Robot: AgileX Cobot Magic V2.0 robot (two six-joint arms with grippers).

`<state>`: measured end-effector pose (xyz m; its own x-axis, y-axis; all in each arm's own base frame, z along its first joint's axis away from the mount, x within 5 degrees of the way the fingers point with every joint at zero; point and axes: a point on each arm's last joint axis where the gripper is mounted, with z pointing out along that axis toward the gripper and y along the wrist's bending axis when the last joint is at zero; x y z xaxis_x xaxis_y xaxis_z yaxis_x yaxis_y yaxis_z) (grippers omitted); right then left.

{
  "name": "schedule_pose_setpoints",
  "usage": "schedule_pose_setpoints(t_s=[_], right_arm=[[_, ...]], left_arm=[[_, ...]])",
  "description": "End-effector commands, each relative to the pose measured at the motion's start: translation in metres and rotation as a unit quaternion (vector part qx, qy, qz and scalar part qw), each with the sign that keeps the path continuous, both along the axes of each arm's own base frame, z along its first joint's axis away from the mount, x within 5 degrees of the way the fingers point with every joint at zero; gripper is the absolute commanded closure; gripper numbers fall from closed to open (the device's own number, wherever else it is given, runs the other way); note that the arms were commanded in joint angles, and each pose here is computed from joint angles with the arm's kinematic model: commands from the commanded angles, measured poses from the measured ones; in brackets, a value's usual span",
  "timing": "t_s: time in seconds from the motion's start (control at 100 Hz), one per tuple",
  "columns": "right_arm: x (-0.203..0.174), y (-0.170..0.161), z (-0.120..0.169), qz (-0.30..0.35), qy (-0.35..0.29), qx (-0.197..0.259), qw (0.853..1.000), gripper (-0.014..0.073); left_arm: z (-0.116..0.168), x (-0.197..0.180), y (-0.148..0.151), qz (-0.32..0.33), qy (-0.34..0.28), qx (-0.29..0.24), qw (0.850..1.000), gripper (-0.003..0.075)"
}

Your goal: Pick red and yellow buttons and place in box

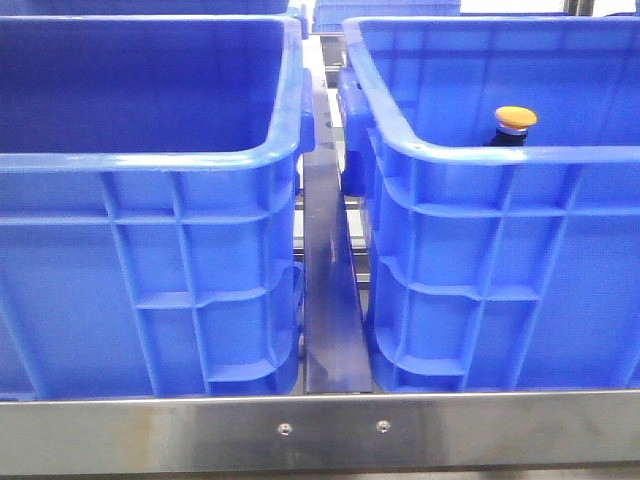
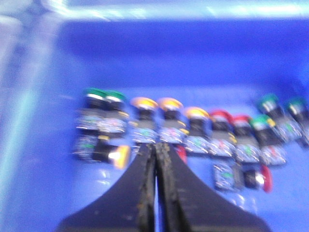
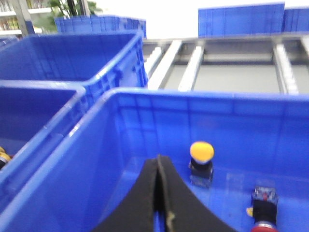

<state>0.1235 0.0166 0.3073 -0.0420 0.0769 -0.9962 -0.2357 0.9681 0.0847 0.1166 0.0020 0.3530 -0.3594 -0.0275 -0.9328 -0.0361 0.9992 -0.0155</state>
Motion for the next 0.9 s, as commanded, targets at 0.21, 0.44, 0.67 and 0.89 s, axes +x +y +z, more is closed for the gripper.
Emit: schedule_pose_setpoints(t_s=[0.21, 0.44, 0.67, 0.89], right_arm=[[-0.035, 0.009, -0.001, 0.023, -0.067, 0.000, 0.997, 0.0697], [-0.059, 0.012, -0.015, 0.022, -0.108, -0.007, 0.994, 0.0697], [-0.066, 0.011, -0.026, 0.008, -0.120, -0.008, 0.993, 0.0697], [-0.066, 0.010, -0.026, 0.006, -0.120, -0.008, 0.993, 0.0697]], left_arm=[[-0.012, -0.047, 0.000, -0.003, -0.136, -0.003, 0.991, 0.0741], [-0.028, -0.072, 0.000, -0.004, -0.174, -0.005, 0.985, 0.0741], [-0.039, -0.082, 0.001, -0.003, -0.179, -0.006, 0.984, 0.0741], [-0.039, -0.082, 0.001, -0.003, -0.179, -0.006, 0.984, 0.0741]])
